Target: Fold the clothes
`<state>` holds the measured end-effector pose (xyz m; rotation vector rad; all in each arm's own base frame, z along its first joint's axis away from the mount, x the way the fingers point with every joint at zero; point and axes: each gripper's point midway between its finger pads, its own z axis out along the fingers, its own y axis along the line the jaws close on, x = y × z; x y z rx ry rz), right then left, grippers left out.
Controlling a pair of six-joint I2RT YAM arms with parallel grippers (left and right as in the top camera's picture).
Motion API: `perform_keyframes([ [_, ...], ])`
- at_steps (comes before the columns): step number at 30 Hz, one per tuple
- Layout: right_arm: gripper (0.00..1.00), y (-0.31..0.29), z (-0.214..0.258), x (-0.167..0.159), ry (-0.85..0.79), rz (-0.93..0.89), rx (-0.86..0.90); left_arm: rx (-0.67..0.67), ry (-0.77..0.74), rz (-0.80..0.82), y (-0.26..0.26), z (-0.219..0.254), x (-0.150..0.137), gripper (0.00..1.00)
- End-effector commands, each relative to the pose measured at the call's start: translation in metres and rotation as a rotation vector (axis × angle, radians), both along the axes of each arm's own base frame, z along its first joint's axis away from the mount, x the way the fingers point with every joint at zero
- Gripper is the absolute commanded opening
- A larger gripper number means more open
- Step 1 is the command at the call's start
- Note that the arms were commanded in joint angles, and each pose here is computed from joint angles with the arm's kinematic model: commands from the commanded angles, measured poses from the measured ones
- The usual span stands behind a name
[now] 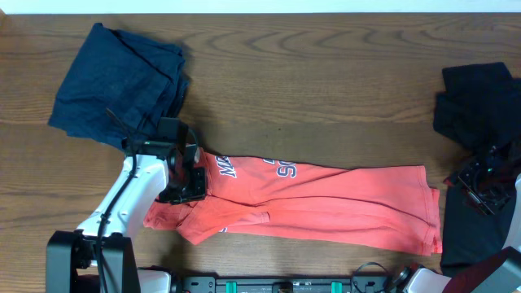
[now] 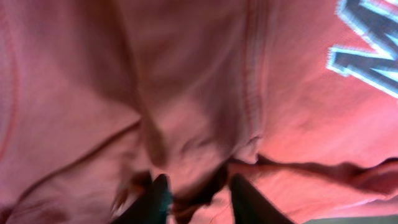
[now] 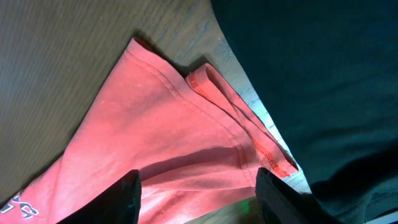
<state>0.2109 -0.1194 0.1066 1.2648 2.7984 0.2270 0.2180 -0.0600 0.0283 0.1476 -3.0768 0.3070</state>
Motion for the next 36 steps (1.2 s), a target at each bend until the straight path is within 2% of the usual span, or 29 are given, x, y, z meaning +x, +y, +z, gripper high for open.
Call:
perform_keyframes([
  [1,0.58,0.0,0.001,-0.001,-0.011,0.01,-0.002,-0.083,0.025,-0.022,-0.014,-0.003,-0.007,0.22],
  [4,0.58,0.0,0.001,-0.001,-0.011,0.01,-0.002,-0.147,0.027,-0.048,-0.026,0.0,-0.009,0.06],
  [9,0.58,0.0,0.001,0.0,-0.013,0.01,-0.004,-0.261,0.022,-0.066,-0.044,0.01,-0.008,0.06],
  [15,0.58,0.0,0.001,0.0,-0.013,0.01,-0.004,-0.308,-0.02,-0.082,-0.052,0.024,0.0,0.06],
  [19,0.58,0.0,0.001,0.0,-0.014,0.01,-0.005,-0.4,-0.066,-0.15,-0.073,0.037,0.003,0.06],
  [25,0.59,0.0,0.001,0.0,-0.014,0.01,-0.005,-0.391,-0.073,-0.296,-0.102,0.035,-0.01,0.06],
  [30,0.58,0.0,0.001,0.0,-0.012,0.01,-0.003,-0.18,-0.039,-0.26,-0.077,0.019,-0.015,0.06],
  [32,0.59,0.0,0.001,0.0,-0.014,0.01,-0.004,-0.148,-0.062,-0.232,-0.068,0.02,-0.008,0.07],
  [34,0.59,0.0,0.001,0.0,-0.013,0.01,-0.004,-0.13,-0.101,-0.198,-0.06,0.027,0.003,0.17],
  [35,0.59,0.0,0.001,0.0,-0.013,0.01,-0.003,-0.113,-0.131,-0.177,-0.053,0.033,0.01,0.29],
  [36,0.59,0.0,0.001,0.0,-0.013,0.01,-0.003,-0.099,-0.149,-0.164,-0.048,0.035,0.014,0.33],
])
